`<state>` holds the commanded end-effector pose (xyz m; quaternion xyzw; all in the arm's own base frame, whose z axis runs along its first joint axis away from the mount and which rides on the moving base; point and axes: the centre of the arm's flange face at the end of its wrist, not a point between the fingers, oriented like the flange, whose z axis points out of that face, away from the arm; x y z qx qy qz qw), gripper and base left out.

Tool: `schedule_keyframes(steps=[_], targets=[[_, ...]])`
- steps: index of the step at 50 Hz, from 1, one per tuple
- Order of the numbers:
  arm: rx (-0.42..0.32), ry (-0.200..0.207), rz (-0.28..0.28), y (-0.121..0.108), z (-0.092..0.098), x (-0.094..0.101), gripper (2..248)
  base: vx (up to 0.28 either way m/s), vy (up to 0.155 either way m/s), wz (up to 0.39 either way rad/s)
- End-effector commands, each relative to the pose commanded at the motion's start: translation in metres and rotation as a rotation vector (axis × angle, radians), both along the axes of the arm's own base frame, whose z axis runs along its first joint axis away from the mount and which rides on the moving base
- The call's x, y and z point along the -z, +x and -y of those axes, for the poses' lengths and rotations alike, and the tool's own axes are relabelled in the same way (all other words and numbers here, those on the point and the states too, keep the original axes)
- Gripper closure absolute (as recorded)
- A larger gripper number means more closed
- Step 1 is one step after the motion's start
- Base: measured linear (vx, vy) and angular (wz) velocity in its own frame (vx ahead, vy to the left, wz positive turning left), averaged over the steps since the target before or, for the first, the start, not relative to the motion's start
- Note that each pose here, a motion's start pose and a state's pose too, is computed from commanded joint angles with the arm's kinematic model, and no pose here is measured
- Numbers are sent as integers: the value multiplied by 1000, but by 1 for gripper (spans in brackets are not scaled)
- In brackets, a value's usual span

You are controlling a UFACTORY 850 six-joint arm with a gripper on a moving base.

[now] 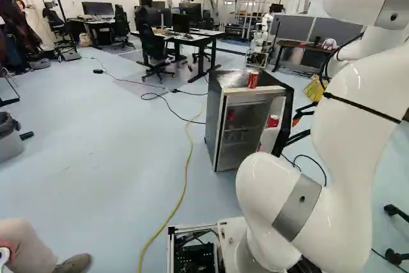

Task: Grab a drink from the fridge

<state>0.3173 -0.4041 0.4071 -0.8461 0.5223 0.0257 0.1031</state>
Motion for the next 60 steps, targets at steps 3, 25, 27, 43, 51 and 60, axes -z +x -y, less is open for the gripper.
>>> schedule_keyframes(steps=[3,25,27,43,51,60], targets=[[-8,2,-1,2,-4,0,3,0,0,0],[-71,11,-9,17,-36,1,3,0,0,0],[-77,12,-9,19,-39,1,3,0,0,0],[-128,16,-13,33,-61,2,3,0,0,0],[-155,17,-15,40,-72,2,3,0,0,0],[-184,18,-16,49,-84,2,3,0,0,0]])
